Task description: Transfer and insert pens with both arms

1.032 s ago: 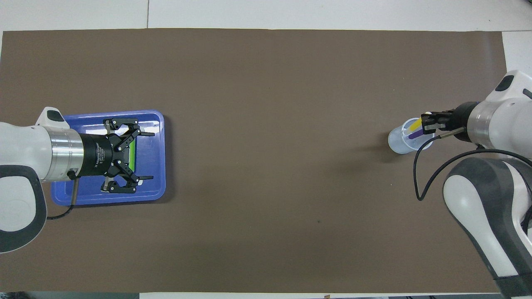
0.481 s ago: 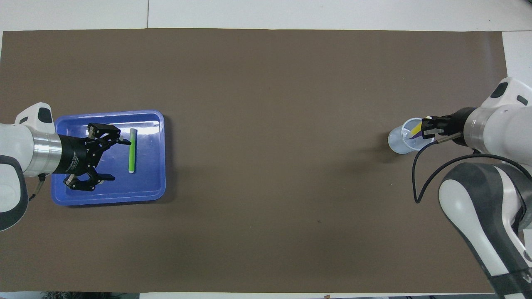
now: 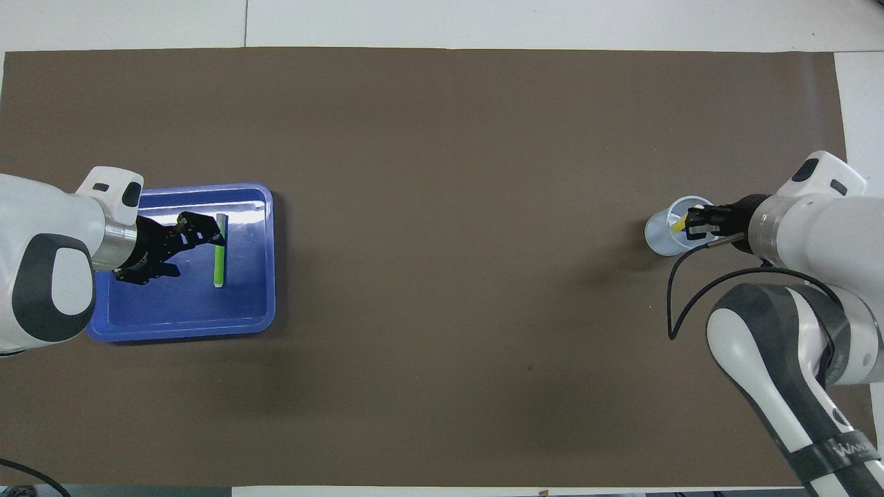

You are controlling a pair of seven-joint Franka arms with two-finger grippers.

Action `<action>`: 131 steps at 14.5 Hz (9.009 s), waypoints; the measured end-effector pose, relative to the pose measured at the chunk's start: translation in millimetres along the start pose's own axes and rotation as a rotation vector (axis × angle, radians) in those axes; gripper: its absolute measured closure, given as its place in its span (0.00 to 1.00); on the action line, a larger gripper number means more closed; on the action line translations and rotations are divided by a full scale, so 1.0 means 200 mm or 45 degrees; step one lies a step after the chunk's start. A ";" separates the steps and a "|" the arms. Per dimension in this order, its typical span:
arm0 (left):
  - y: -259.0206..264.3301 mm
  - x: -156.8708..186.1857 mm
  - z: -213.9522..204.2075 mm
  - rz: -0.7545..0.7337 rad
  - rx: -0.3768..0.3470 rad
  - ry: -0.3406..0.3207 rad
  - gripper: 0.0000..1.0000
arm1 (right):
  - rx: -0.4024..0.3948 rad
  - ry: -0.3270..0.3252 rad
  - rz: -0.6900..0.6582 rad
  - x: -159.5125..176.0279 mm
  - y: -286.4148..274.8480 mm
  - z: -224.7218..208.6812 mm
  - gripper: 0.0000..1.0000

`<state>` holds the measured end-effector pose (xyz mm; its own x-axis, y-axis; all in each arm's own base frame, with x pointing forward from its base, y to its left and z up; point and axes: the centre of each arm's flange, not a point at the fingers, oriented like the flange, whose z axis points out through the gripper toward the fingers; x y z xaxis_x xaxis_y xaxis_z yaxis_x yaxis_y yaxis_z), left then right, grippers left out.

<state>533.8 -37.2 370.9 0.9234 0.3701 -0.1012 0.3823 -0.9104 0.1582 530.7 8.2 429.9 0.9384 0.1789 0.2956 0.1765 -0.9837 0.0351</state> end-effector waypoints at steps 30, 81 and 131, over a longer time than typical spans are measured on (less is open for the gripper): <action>0.08 0.10 0.34 0.516 0.210 0.001 0.52 | 0.007 -0.211 0.135 0.28 0.04 -0.57 0.00; 1.05 -0.89 -0.42 -1.425 -0.717 -0.973 0.83 | 0.639 -0.226 0.555 0.47 -1.51 -0.94 0.00; 0.43 -0.36 -0.40 -1.055 -0.448 -0.139 0.00 | -0.020 -0.241 0.032 0.19 -0.02 -0.28 0.81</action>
<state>503.3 -127.2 469.9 0.3465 0.8456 -0.4060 0.9276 -0.2445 0.2824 549.1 17.1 495.0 0.9819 0.1533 0.1116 0.1491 -0.9878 0.0455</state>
